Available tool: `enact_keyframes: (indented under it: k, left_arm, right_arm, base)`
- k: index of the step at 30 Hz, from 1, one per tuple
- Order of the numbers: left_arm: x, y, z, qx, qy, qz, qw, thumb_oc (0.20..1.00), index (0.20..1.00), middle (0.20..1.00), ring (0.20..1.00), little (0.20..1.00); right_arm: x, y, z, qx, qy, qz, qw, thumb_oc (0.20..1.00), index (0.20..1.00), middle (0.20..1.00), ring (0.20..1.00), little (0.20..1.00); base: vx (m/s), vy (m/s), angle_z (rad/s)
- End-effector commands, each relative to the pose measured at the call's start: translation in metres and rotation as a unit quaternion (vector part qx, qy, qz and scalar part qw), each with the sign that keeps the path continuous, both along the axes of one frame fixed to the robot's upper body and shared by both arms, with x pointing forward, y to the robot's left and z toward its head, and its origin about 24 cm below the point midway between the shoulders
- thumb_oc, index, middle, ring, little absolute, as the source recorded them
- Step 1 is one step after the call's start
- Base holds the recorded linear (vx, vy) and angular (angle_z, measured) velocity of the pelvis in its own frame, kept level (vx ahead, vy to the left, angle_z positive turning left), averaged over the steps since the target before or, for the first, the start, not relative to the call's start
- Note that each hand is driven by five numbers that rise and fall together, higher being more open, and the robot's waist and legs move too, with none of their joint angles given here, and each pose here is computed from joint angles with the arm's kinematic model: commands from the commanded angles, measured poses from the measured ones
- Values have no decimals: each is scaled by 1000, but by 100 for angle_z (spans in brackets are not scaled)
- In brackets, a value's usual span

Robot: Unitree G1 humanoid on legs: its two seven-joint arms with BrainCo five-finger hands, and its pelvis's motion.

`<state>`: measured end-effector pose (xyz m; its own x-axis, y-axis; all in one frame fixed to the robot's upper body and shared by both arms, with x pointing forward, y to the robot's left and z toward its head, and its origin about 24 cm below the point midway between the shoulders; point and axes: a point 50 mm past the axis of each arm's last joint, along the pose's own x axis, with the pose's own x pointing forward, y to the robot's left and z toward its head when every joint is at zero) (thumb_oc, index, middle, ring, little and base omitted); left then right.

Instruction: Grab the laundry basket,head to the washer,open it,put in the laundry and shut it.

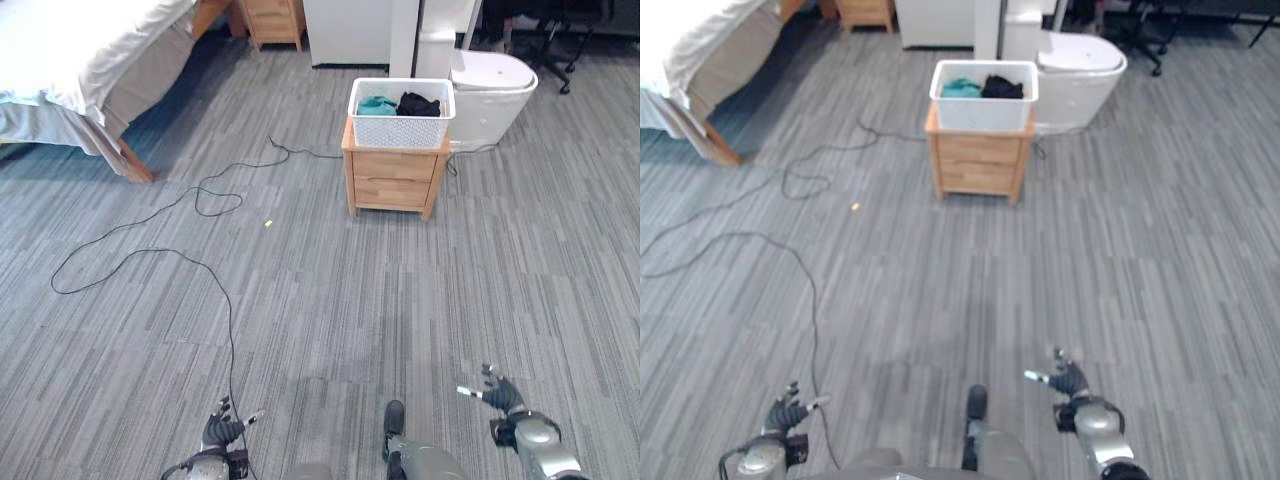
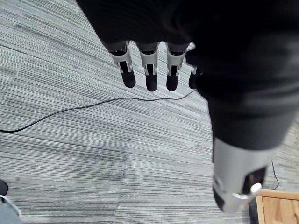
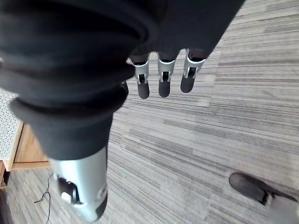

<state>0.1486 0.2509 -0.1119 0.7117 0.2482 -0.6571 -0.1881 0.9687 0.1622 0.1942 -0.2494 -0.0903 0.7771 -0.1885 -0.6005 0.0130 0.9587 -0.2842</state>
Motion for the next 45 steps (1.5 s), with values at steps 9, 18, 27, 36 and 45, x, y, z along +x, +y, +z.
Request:
enact_keyframes:
  k: [9, 18, 27, 36, 45]
  left_arm:
    - [13, 15, 16, 36, -30, -20, 999, 1000, 1000, 1000, 1000, 1000]
    - [10, 29, 20, 60, -22, -20, 998, 1000, 1000, 1000, 1000, 1000]
    - [11, 31, 21, 59, -26, -6, 998, 1000, 1000, 1000, 1000, 1000]
    - [-5, 25, 7, 49, 9, -11, 999, 1000, 1000, 1000, 1000, 1000]
    - [2, 7, 4, 33, 11, -49, 998, 1000, 1000, 1000, 1000, 1000]
  right_arm:
    - [-3, -5, 0, -1, -9, -28, 1000, 1000, 1000, 1000, 1000, 1000]
    - [8, 21, 1, 25, -22, 7, 999, 1000, 1000, 1000, 1000, 1000]
    - [11, 25, 5, 23, -27, 26, 999, 1000, 1000, 1000, 1000, 1000]
    - [-5, 17, -3, 23, -4, 20, 1000, 1000, 1000, 1000, 1000, 1000]
    - [-1, -3, 6, 5, -21, -8, 1000, 1000, 1000, 1000, 1000, 1000]
  base:
    - [357, 96, -10]
    - [342, 229, -45]
    - [457, 111, 16]
    - [387, -135, 47]
    - [264, -136, -28]
